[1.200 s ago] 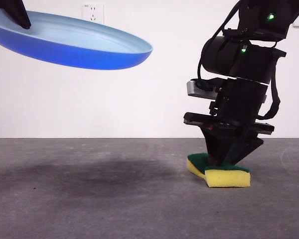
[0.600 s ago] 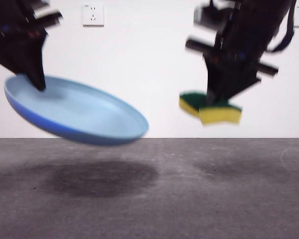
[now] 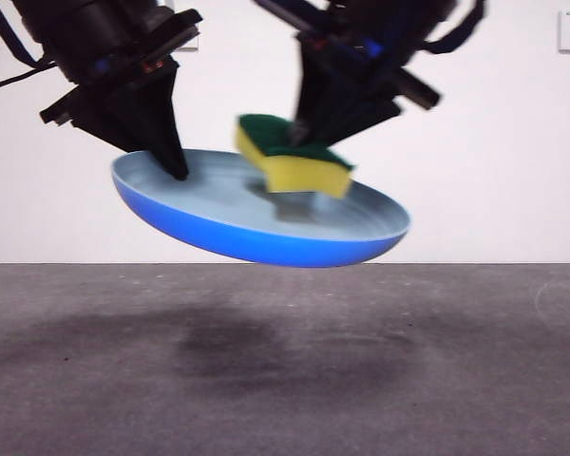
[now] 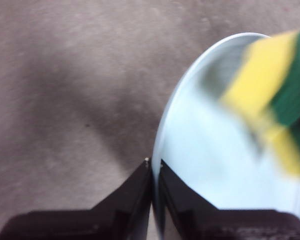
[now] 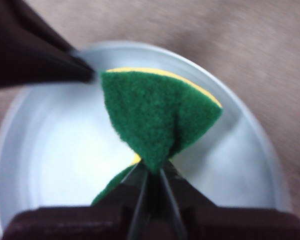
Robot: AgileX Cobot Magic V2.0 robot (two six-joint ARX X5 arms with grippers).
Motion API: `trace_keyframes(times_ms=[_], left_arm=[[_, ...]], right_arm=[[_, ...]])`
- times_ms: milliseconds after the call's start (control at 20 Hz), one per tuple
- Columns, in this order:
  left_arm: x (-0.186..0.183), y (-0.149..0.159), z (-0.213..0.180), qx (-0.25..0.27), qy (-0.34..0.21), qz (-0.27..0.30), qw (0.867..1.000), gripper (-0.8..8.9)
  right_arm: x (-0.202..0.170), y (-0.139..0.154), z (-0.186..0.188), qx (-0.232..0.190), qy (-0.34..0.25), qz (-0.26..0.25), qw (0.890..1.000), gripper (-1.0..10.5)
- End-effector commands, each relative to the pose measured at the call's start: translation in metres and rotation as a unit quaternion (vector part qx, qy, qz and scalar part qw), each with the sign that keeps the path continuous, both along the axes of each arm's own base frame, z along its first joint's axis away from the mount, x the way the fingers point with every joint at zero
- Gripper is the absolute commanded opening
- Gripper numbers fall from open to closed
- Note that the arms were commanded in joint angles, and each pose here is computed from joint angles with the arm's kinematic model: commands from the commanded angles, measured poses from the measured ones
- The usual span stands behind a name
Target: Pick up the plate,pick up the cloth,clean the plate with the cloth
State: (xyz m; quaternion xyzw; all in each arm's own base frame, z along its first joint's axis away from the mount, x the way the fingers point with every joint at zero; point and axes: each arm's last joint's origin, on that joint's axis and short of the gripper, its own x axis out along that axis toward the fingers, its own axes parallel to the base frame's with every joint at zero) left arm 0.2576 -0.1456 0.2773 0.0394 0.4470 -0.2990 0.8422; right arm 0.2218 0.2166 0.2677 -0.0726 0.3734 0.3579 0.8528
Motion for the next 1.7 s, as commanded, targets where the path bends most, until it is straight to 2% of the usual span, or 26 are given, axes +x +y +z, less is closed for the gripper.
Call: trace_keyframes(times_ms=[50, 200, 300, 400, 500, 600, 700, 850, 1050, 1200, 1300, 1500, 1600, 1700], left_arm=[[0.001, -0.004, 0.002, -0.017, -0.007, 0.004, 1.000, -0.08], [0.003, -0.005, 0.004, -0.025, -0.020, 0.007, 0.999, -0.08], [0.004, -0.005, 0.004, -0.030, -0.020, 0.013, 0.999, -0.08], [0.004, -0.003, 0.004, -0.029, -0.018, 0.016, 0.999, -0.08], [0.003, -0.003, 0.003, -0.027, -0.012, 0.015, 0.999, -0.08], [0.002, -0.004, 0.003, -0.041, 0.001, 0.000, 0.999, -0.08], [0.001, -0.005, 0.003, -0.058, 0.010, -0.016, 0.998, -0.08], [0.000, -0.008, 0.004, -0.080, 0.019, -0.037, 0.996, -0.08], [-0.003, -0.015, 0.006, -0.084, 0.011, -0.048, 0.995, -0.08], [-0.002, -0.019, 0.008, -0.099, -0.002, -0.042, 0.994, -0.08], [0.000, -0.020, 0.011, -0.111, -0.010, -0.034, 0.993, -0.08], [0.003, -0.021, 0.014, -0.122, -0.026, -0.020, 0.992, -0.08], [0.003, -0.020, 0.013, -0.117, -0.028, -0.014, 0.993, -0.08], [0.003, -0.020, 0.012, -0.114, -0.022, -0.014, 0.993, -0.08]], right_arm=[[-0.003, 0.014, -0.016, -0.012, 0.022, 0.014, 1.000, -0.2], [-0.015, 0.030, -0.033, -0.024, 0.071, 0.068, 0.995, -0.2], [-0.026, 0.029, -0.042, -0.085, 0.093, 0.077, 0.989, -0.2], [-0.032, 0.020, -0.046, -0.160, 0.093, 0.053, 0.981, -0.2], [-0.029, 0.004, -0.042, -0.231, 0.058, -0.005, 0.971, -0.2], [-0.021, -0.008, -0.031, -0.262, 0.001, -0.066, 0.963, -0.2], [-0.014, -0.014, -0.023, -0.247, -0.027, -0.095, 0.964, -0.2], [-0.004, -0.017, -0.011, -0.187, -0.053, -0.109, 0.975, -0.2], [0.004, -0.012, -0.005, -0.095, -0.045, -0.063, 0.992, -0.2], [0.004, -0.003, -0.008, -0.043, -0.013, -0.026, 0.999, -0.2], [0.001, 0.004, -0.012, -0.025, 0.014, 0.004, 1.000, -0.2], [-0.013, 0.014, -0.018, -0.013, 0.062, 0.066, 0.996, -0.2], [-0.021, 0.012, -0.023, -0.048, 0.090, 0.075, 0.992, -0.2], [-0.027, 0.002, -0.030, -0.126, 0.112, 0.058, 0.984, -0.2]])
